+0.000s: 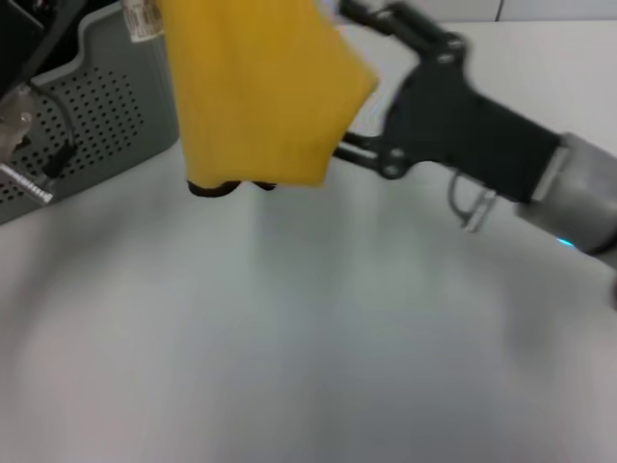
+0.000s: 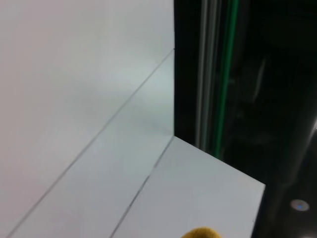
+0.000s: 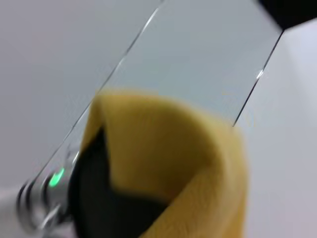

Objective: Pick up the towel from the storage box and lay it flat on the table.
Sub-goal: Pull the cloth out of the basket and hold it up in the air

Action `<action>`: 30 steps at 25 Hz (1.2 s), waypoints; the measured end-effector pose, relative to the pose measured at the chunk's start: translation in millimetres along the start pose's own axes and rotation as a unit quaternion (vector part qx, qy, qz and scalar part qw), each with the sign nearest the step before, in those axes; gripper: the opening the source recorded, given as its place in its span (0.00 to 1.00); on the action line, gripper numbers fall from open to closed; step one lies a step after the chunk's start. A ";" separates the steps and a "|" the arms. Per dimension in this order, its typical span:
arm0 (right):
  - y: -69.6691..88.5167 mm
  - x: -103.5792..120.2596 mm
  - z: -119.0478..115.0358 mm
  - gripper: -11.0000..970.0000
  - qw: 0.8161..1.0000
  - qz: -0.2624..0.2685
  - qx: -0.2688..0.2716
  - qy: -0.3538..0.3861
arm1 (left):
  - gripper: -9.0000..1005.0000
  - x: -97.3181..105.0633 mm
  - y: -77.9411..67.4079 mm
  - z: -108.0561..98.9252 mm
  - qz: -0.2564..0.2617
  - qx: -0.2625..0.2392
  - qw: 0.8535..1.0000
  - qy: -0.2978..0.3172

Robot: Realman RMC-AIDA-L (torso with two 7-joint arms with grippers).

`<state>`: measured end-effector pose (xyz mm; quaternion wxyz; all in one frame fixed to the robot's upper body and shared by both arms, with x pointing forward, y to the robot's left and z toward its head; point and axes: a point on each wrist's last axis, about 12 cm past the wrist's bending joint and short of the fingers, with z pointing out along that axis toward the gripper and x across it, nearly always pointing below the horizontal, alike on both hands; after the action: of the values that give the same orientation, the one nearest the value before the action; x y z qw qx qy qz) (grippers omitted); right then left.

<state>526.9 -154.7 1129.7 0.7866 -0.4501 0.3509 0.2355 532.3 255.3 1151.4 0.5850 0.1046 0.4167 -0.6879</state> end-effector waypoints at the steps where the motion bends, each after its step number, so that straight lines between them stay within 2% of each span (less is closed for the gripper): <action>1: -1.2 -3.8 -5.3 0.82 1.000 -0.001 0.009 -0.012 | 0.04 0.9 1.0 -1.5 0.003 -0.006 1.000 -0.001; 5: -4.5 -19.1 -32.4 0.81 0.997 -0.009 0.048 -0.056 | 0.04 2.1 3.8 -6.4 0.016 -0.028 0.999 -0.004; 8: -6.8 -30.3 -55.7 0.81 0.993 -0.020 0.078 -0.087 | 0.04 3.5 8.4 -13.5 0.029 -0.064 0.998 -0.006; 12: -10.2 -36.7 -72.0 0.81 0.989 -0.033 0.104 -0.097 | 0.04 4.9 9.6 -17.6 0.034 -0.079 0.996 -0.004; 17: -10.8 -31.1 -68.5 0.81 0.991 -0.027 0.100 -0.085 | 0.04 7.3 9.7 -16.8 0.031 -0.078 0.997 0.002; 21: -9.3 -16.5 -60.3 0.81 0.995 -0.009 0.081 -0.057 | 0.04 7.6 9.8 -14.8 0.029 -0.074 0.997 0.000; 26: -0.5 0.3 -57.3 0.80 0.998 0.014 0.062 -0.004 | 0.04 4.8 10.2 -13.1 0.031 -0.071 0.997 -0.010; 30: 9.2 13.9 -49.6 0.80 0.998 0.029 0.037 0.047 | 0.04 2.1 8.4 -6.9 0.033 -0.050 0.998 -0.021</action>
<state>512.6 -192.8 1096.8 0.7784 -0.4208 0.4086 0.2238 536.8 258.9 1141.9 0.6202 0.0741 0.4348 -0.6487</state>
